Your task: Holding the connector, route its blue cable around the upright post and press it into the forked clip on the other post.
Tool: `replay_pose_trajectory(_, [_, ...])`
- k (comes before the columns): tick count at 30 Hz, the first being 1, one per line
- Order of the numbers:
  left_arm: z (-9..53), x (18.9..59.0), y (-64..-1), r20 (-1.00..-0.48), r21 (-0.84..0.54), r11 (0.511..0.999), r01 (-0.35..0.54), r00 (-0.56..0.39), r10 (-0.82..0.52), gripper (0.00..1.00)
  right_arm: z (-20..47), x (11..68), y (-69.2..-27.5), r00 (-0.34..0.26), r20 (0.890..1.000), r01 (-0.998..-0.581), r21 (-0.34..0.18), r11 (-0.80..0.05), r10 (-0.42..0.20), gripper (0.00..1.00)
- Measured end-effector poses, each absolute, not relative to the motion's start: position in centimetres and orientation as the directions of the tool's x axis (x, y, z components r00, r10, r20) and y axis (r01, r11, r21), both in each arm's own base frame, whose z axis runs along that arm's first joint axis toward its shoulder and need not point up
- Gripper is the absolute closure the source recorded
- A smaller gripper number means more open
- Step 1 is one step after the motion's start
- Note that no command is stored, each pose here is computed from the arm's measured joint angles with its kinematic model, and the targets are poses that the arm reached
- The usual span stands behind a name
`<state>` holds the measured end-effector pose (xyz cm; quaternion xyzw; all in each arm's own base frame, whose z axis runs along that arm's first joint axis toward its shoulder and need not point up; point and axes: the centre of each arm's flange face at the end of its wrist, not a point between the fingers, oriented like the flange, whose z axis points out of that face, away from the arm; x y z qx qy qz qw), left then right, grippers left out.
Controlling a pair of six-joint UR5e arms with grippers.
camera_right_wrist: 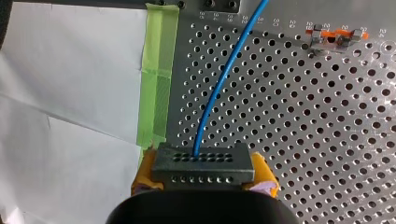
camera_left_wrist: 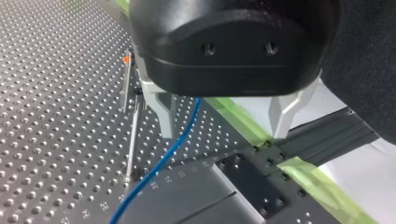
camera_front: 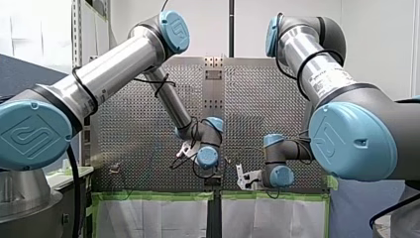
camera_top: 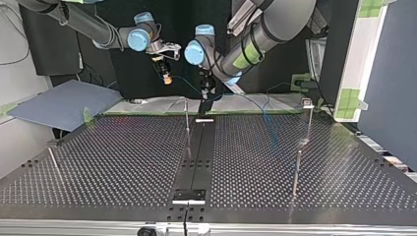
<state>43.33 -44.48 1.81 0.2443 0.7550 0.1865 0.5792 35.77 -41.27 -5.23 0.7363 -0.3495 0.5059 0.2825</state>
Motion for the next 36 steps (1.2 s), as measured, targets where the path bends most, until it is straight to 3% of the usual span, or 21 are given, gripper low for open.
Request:
replay_pose_trajectory(20, [0.0, 44.4, -45.0, -0.752, 0.602, 0.776, 0.187, -0.196, 0.63, 0.0, -5.2, 36.1, -41.0, 0.247, 0.942, -0.795, 0.065, -0.603, -0.225, 1.0])
replay_pose_trajectory(36, [-2.6, 47.2, -45.1, -0.78, 0.569, 0.807, 0.159, -0.207, 0.591, 0.0, -5.1, 36.2, -41.3, 0.251, 0.943, -0.792, 0.071, -0.606, -0.217, 1.0])
